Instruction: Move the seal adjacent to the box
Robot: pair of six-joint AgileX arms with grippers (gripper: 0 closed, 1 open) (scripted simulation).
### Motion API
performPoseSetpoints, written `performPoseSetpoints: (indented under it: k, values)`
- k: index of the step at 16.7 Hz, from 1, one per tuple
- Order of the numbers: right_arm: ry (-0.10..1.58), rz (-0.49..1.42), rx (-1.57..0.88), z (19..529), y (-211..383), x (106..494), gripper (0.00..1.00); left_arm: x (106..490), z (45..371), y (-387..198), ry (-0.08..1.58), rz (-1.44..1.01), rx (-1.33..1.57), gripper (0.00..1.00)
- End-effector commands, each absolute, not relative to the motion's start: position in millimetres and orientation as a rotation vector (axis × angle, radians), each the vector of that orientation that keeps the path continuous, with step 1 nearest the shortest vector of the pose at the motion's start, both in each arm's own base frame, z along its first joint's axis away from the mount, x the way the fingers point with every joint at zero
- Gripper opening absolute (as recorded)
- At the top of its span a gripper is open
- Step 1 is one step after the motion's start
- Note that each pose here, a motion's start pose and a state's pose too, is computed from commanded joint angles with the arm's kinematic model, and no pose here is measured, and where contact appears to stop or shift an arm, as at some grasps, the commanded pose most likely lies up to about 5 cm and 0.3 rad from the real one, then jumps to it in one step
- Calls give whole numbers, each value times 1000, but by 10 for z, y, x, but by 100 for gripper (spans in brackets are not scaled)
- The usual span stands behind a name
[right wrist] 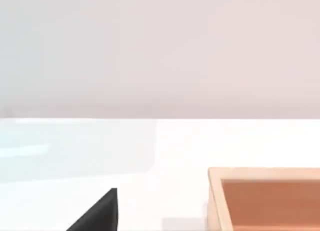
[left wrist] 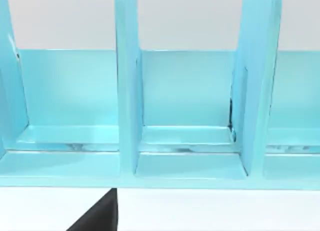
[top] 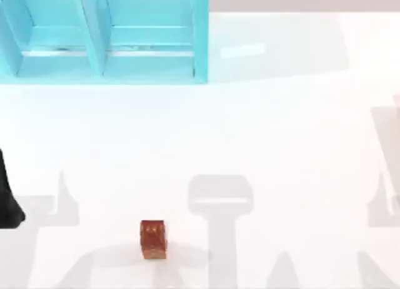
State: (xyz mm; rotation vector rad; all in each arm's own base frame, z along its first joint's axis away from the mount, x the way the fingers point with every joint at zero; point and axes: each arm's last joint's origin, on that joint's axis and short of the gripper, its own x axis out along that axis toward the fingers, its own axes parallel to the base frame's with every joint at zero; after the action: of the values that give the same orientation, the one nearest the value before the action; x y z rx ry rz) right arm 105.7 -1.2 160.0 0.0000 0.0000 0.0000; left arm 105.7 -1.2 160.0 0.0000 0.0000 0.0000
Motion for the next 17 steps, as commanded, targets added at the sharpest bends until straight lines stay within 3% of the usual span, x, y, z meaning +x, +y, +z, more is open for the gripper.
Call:
performPoseSetpoints:
  k: [5,10,17]
  values:
    - [52,15,36,1694,3,1062,100,1057,1600,-12,0,0,0,100]
    - [301,59,193,2136,87,1194,100,1057,1600,-12,0,0,0,100]
    - [741,76,446,3047,518,2076,100,1057,1600,-12,0,0,0,100]
